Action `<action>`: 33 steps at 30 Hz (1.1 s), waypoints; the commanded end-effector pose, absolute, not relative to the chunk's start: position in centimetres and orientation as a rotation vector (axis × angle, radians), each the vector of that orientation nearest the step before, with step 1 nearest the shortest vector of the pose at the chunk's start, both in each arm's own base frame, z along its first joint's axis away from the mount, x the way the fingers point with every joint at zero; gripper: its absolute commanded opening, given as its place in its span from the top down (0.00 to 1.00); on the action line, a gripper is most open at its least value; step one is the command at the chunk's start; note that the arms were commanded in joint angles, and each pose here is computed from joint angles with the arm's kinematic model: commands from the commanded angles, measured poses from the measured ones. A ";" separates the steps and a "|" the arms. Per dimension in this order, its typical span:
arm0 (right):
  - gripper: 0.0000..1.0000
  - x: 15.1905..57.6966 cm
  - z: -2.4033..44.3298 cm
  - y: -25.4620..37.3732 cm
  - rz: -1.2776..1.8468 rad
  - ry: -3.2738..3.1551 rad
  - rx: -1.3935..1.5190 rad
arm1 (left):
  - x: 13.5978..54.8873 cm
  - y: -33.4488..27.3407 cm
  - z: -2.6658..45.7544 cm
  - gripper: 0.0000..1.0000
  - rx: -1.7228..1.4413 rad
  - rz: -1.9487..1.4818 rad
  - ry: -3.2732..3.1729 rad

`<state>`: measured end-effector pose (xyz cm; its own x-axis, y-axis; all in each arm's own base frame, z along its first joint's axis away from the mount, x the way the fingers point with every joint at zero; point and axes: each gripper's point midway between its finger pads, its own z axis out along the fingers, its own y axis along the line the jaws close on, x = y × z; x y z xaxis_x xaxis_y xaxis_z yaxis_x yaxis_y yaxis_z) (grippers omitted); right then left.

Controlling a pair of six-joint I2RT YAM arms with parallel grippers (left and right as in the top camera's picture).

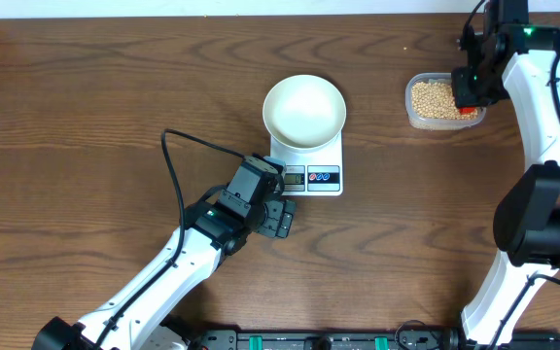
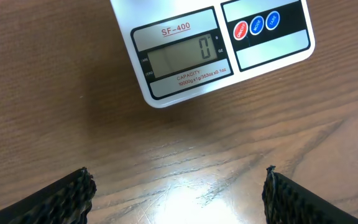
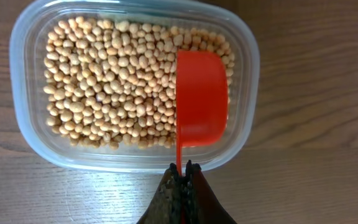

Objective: Scoop item into bowl and weigh 50g on scale
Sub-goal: 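Lower the red scoop into the soybeans with the right gripper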

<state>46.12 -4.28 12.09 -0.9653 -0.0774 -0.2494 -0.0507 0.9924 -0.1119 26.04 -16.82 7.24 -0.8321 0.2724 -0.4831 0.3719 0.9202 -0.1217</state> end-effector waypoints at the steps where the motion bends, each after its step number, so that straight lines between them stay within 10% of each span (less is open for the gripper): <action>1: 0.99 45.6 10.8 -4.5 -0.160 2.910 -0.058 | 26.1 -16.6 7.5 0.11 0.469 -0.283 2.599; 33: 0.99 45.5 8.2 -0.1 0.751 2.872 0.156 | 26.1 -16.6 7.5 0.12 0.469 -0.283 2.599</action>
